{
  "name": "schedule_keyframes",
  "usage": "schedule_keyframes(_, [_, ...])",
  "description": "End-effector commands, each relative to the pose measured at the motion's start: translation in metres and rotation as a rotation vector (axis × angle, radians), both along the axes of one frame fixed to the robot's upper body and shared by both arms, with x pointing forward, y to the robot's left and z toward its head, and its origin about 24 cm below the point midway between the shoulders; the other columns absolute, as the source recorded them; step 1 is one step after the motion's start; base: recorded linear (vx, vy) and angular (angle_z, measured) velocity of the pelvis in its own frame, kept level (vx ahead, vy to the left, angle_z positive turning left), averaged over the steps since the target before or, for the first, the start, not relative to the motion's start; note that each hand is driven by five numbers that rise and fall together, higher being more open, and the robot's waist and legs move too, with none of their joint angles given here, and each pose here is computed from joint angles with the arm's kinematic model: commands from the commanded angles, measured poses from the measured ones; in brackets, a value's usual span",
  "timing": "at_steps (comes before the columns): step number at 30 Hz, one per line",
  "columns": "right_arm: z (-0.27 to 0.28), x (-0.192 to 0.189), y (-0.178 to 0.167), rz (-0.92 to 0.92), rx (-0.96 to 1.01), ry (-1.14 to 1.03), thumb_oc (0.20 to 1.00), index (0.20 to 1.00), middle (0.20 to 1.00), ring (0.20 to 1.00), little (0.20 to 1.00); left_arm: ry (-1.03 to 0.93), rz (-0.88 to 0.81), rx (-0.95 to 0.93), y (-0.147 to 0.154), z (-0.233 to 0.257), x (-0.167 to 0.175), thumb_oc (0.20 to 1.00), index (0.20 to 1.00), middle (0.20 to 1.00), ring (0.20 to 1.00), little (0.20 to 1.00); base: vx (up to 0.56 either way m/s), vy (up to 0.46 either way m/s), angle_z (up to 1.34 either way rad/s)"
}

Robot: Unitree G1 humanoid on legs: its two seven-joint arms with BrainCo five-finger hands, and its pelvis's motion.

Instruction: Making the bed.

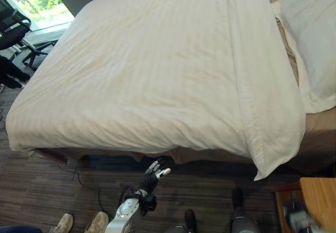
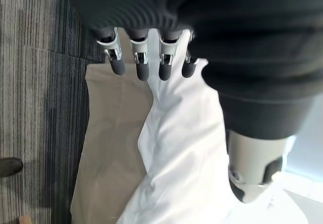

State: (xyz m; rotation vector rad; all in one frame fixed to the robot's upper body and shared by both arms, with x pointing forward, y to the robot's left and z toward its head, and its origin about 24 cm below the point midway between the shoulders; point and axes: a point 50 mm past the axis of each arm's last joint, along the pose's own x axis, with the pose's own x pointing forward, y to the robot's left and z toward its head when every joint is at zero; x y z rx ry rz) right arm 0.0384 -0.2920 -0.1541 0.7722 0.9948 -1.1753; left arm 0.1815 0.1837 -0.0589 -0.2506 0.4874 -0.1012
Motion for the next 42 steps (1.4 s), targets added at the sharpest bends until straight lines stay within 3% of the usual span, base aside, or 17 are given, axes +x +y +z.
schedule_keyframes(1, [0.001,0.021,0.004,0.01,-0.005,-0.06,0.2,0.2,0.2,0.2,0.2,-0.127,0.025,-0.004,0.004,0.018,0.021,1.0,1.0,1.0,1.0,1.0,0.02,0.049,-0.13])
schedule_keyframes(3, [0.006,0.024,-0.008,-0.029,-0.045,-0.084,0.2,0.2,0.2,0.2,0.2,-0.126,0.027,0.003,0.005,0.018,0.021,1.0,1.0,1.0,1.0,1.0,0.01,0.071,-0.06])
schedule_keyframes(4, [0.011,0.033,-0.016,-0.032,-0.084,-0.121,0.26,0.26,0.26,0.26,0.26,-0.125,0.041,0.011,0.006,0.018,0.022,1.0,1.0,1.0,1.0,1.0,-0.01,0.07,-0.11])
schedule_keyframes(5, [0.019,0.047,-0.025,-0.011,-0.136,-0.166,0.555,0.555,0.555,0.555,0.555,-0.128,0.05,0.013,0.007,0.018,0.023,1.0,1.0,1.0,1.0,1.0,-0.03,0.072,-0.18])
schedule_keyframes(6, [0.03,0.066,-0.035,0.043,-0.212,-0.223,1.0,1.0,1.0,1.0,1.0,-0.136,0.067,0.021,0.009,0.02,0.024,1.0,1.0,1.0,1.0,1.0,-0.05,0.076,-0.21])
schedule_keyframes(7, [0.048,0.094,-0.041,0.147,-0.302,-0.319,1.0,1.0,1.0,1.0,1.0,-0.144,0.08,0.033,0.011,0.021,0.025,1.0,1.0,1.0,1.0,1.0,-0.07,0.098,-0.23])
schedule_keyframes(8, [0.111,0.143,-0.046,0.378,-0.564,-0.579,1.0,1.0,1.0,1.0,1.0,-0.163,0.127,0.065,0.02,0.025,0.026,1.0,1.0,1.0,1.0,1.0,-0.06,0.097,-0.21])
schedule_keyframes(12, [0.183,0.169,-0.038,0.568,-0.889,-0.779,1.0,1.0,1.0,1.0,1.0,-0.171,0.163,0.12,0.029,0.026,0.028,1.0,1.0,1.0,1.0,1.0,-0.03,0.046,-0.03])
schedule_keyframes(15, [0.239,0.188,-0.015,0.848,-1.199,-0.851,1.0,1.0,1.0,1.0,1.0,-0.2,0.192,0.148,0.037,0.031,0.033,1.0,1.0,1.0,1.0,1.0,-0.04,0.025,0.11])
schedule_keyframes(17, [0.253,0.197,0.007,1.03,-1.28,-0.896,1.0,1.0,1.0,1.0,1.0,-0.221,0.199,0.156,0.039,0.035,0.035,1.0,1.0,1.0,1.0,1.0,-0.03,0.006,0.06])
schedule_keyframes(21, [0.203,0.207,0.06,1.091,-0.844,-1.036,1.0,1.0,1.0,1.0,1.0,-0.216,0.204,0.148,0.033,0.034,0.041,1.0,1.0,1.0,1.0,1.0,-0.06,0.009,0.03])
schedule_keyframes(24, [0.191,0.21,0.078,1.108,-0.757,-1.042,1.0,1.0,1.0,1.0,1.0,-0.226,0.242,0.155,0.039,0.037,0.04,1.0,1.0,1.0,1.0,1.0,-0.1,-0.016,0.02])
schedule_keyframes(27, [0.183,0.202,0.094,0.958,-0.601,-1.123,1.0,1.0,1.0,1.0,1.0,-0.274,0.215,0.18,0.036,0.047,0.054,1.0,1.0,1.0,1.0,1.0,-0.23,-0.091,0.04])
schedule_keyframes(33, [0.179,0.197,0.079,0.989,-0.696,-1.032,1.0,1.0,1.0,1.0,1.0,-0.324,0.226,0.165,0.036,0.057,0.057,1.0,1.0,1.0,1.0,1.0,-0.22,-0.189,1.75])
schedule_keyframes(37, [0.186,0.204,0.075,1.039,-0.743,-1.032,1.0,1.0,1.0,1.0,1.0,-0.297,0.364,0.149,0.058,0.052,0.039,1.0,1.0,1.0,1.0,1.0,-0.33,-0.235,0.88])
schedule_keyframes(42, [0.193,0.198,0.057,1.048,-0.823,-0.983,1.0,1.0,1.0,1.0,1.0,-0.22,0.461,0.07,0.056,0.034,0.024,1.0,1.0,1.0,1.0,1.0,-0.42,-0.055,1.32])
